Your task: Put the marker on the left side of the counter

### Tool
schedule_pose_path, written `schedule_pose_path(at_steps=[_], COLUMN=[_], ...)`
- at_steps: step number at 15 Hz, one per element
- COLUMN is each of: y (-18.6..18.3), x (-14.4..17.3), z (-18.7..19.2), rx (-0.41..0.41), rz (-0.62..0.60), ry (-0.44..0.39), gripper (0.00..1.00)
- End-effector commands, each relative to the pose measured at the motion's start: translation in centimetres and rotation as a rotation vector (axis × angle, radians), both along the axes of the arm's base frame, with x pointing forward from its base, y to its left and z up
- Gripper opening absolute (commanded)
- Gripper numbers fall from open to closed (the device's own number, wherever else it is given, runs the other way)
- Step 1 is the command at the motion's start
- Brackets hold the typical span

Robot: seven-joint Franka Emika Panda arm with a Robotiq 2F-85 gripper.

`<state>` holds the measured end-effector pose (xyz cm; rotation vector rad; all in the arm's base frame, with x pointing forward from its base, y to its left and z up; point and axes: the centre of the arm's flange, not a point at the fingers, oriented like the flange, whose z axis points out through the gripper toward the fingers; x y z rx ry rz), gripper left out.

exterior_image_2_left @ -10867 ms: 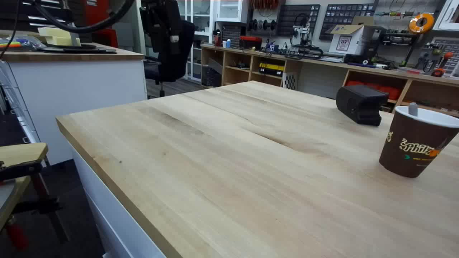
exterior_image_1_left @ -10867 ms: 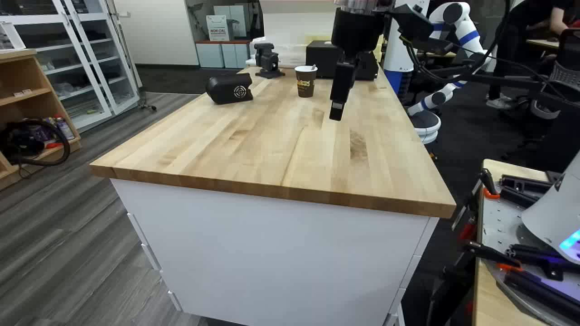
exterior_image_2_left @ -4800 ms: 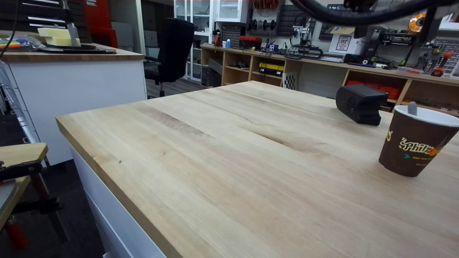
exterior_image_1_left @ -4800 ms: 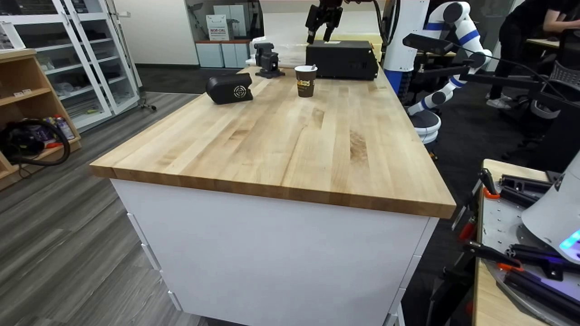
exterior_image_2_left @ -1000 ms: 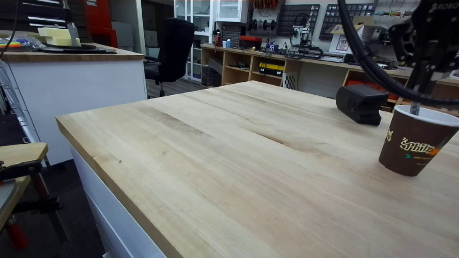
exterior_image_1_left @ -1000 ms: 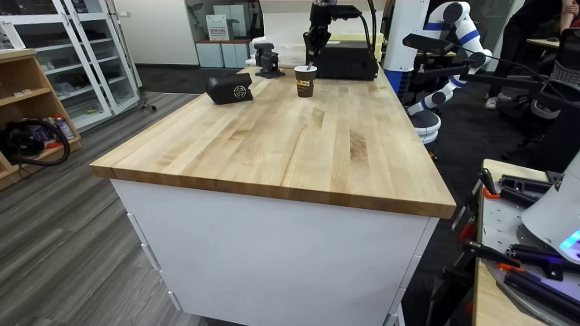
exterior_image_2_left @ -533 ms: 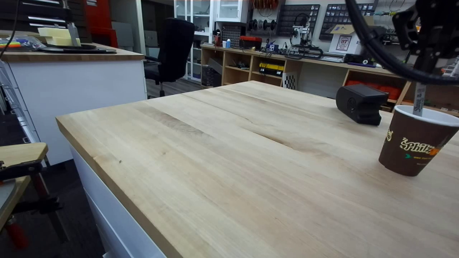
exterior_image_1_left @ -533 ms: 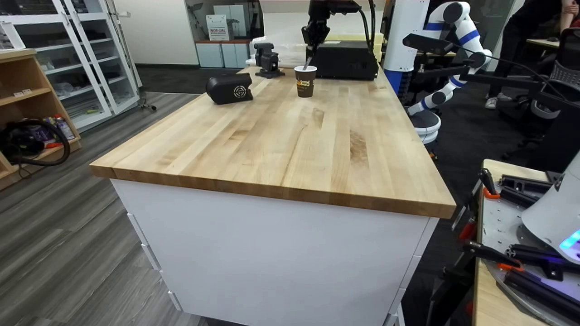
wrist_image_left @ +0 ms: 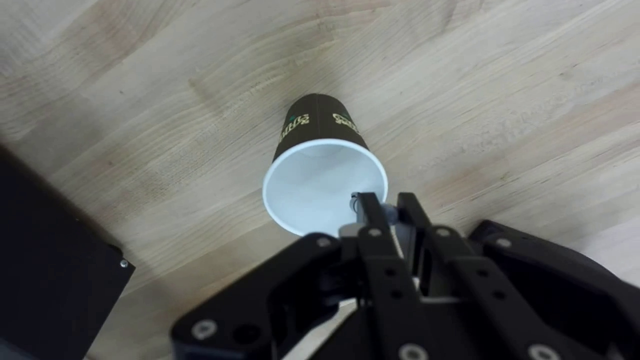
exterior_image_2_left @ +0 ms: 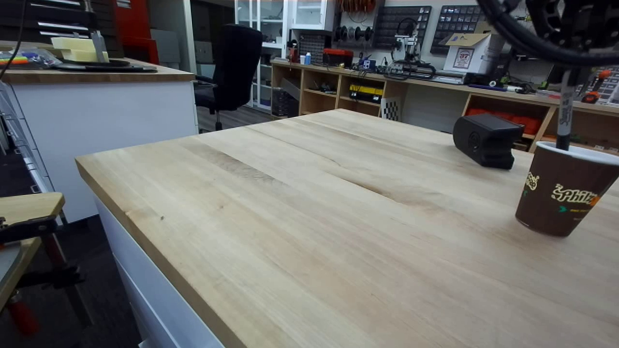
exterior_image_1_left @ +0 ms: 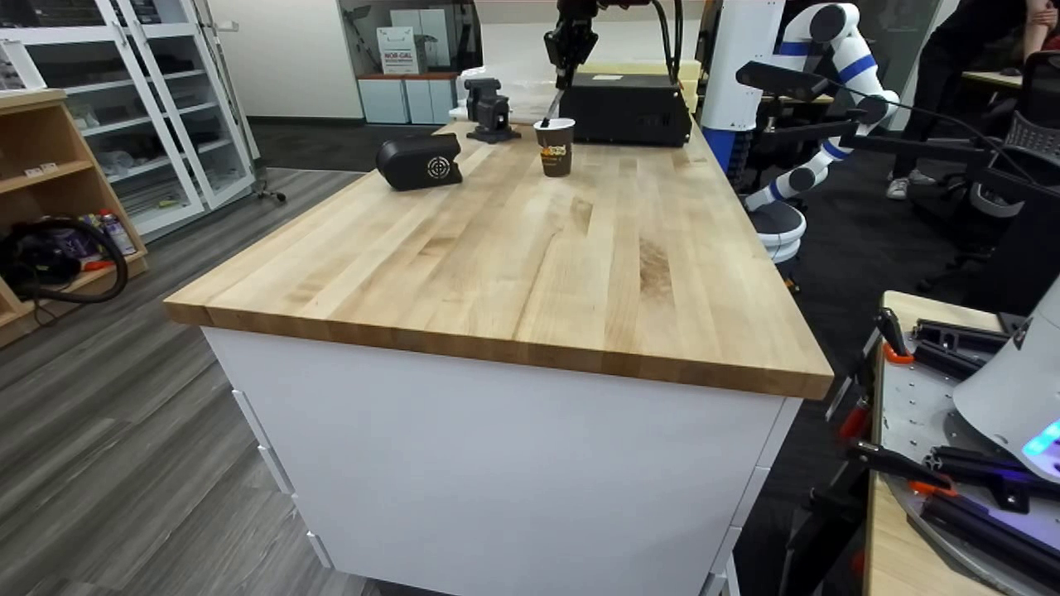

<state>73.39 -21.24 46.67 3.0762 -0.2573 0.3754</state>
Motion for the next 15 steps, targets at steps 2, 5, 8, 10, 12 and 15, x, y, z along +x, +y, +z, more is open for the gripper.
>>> schedule_pose_path(at_steps=[2, 5, 8, 10, 12, 15], y=[1.6, 2.2, 3.0, 4.1, 5.5, 8.0], x=[-2.0, -2.8, -3.8, -4.6, -5.3, -7.0], z=[2.6, 3.7, 5.1, 6.2, 7.3, 9.2], rx=[-0.019, -0.031, -0.044, -0.049, -0.051, -0.065], rz=[-0.032, -0.039, -0.045, -0.037, -0.020, 0.017], ry=[0.006, -0.007, -0.033, -0.065, -0.107, -0.205], gripper=[0.03, 0.03, 0.03, 0.03, 0.03, 0.03])
